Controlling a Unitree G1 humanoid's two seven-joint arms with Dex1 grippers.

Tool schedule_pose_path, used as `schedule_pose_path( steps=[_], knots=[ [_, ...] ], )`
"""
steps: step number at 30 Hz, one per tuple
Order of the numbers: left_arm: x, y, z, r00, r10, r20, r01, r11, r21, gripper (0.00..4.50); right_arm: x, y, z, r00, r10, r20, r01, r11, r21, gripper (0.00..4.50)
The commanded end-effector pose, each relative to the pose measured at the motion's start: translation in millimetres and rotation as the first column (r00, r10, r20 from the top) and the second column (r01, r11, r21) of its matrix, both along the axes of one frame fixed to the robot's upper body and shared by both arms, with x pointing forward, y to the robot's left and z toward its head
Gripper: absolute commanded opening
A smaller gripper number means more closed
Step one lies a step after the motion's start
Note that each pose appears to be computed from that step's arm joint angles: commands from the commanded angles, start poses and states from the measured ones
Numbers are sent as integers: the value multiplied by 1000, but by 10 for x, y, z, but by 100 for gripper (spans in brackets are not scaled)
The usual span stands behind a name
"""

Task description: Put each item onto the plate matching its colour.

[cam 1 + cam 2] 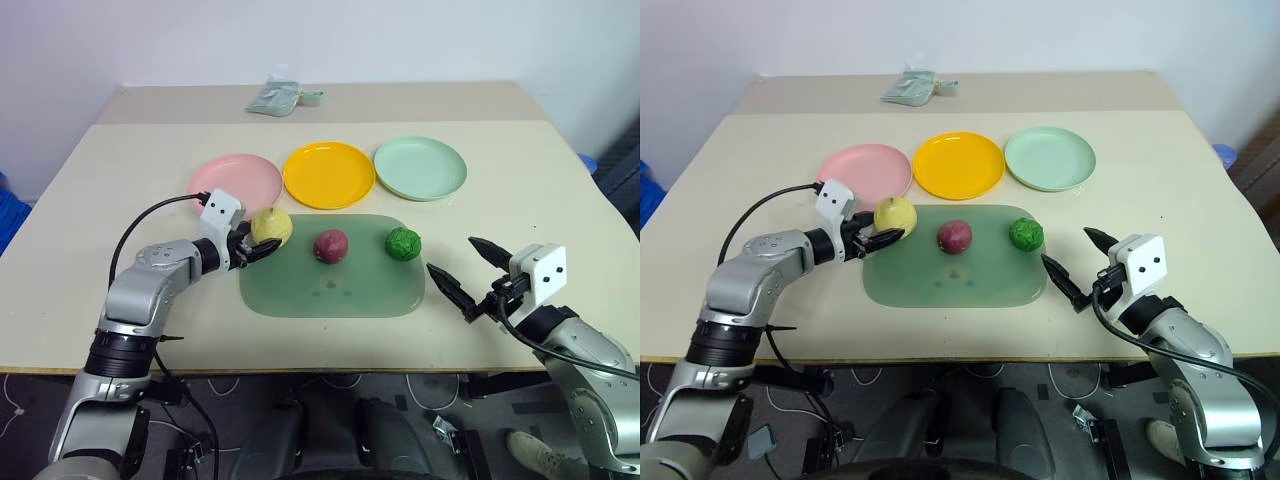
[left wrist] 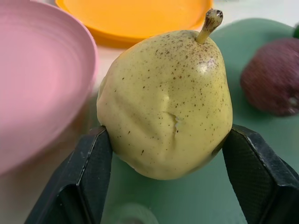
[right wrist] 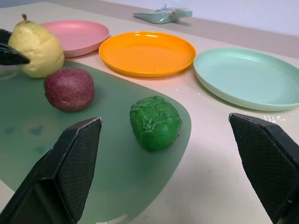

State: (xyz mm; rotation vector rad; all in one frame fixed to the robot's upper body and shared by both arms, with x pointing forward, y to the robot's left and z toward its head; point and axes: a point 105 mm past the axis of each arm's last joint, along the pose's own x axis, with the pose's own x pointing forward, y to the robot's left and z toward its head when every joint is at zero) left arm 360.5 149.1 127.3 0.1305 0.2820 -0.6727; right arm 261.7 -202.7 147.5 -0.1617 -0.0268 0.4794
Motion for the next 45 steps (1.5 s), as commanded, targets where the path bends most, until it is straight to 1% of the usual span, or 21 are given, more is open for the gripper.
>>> schedule_pose_path(
  steps=[1,4,6,8,9,12,15,17,20,22,23,24,26,30,32,36,37,40,43,45],
  knots=[
    [36,-33,166,996,-18,84,19,1000,-12,291,-23,57,124,999,4,49,-3,1000,-5,450],
    [66,-78,335,990,-21,136,31,997,-65,291,-21,64,136,999,-2,51,2,1000,-3,450],
    [177,-134,512,984,9,175,11,994,-113,291,-9,64,154,998,-7,56,7,1000,-4,450],
    [314,-213,626,979,42,201,-17,992,-127,291,12,58,177,998,-12,63,12,1000,-2,450],
    [360,-234,643,977,52,206,-27,992,-124,291,21,59,183,998,-13,64,13,1000,-2,450],
    [692,-452,739,958,118,260,-95,991,-99,291,97,40,243,996,-25,91,26,1000,-11,450],
    [932,-700,762,950,145,278,-123,988,-94,291,165,12,291,992,-43,116,46,999,-20,450],
    [1028,-848,773,945,153,288,-131,987,-97,291,191,13,310,991,-44,127,48,998,-28,450],
    [1102,-1045,739,947,163,277,-142,985,-94,291,210,34,330,990,-36,137,40,999,-32,450],
    [1123,-1126,708,947,175,270,-158,984,-82,391,215,54,333,989,-29,142,35,999,-37,450],
    [1130,-1142,692,947,180,268,-167,983,-73,421,217,62,334,989,-28,144,34,999,-37,450],
    [1130,-1169,675,947,178,267,-168,984,-61,447,214,69,335,989,-27,147,33,999,-37,450],
    [1129,-1199,662,947,173,269,-166,985,-50,447,208,82,342,988,-26,153,33,999,-38,450],
    [1116,-1221,725,947,145,288,-127,989,-81,447,191,79,351,986,-31,162,38,999,-37,450],
    [1077,-1225,795,947,93,309,-53,990,-134,447,170,85,357,986,-29,165,35,999,-31,450],
    [956,-1107,791,944,-42,328,96,984,-151,447,87,122,368,988,0,157,2,1000,-16,450],
    [908,-1041,772,940,-78,331,130,982,-138,447,58,131,369,988,10,153,-8,1000,-15,450],
    [659,-838,769,910,-204,361,245,967,-70,447,-39,124,342,991,23,132,-18,999,-33,450],
    [382,-619,784,886,-294,359,318,948,-6,447,-141,71,316,994,3,112,0,1000,-28,450],
    [203,-536,796,860,-349,371,360,932,42,447,-222,29,293,996,-8,92,11,1000,-29,450]
  ],
)
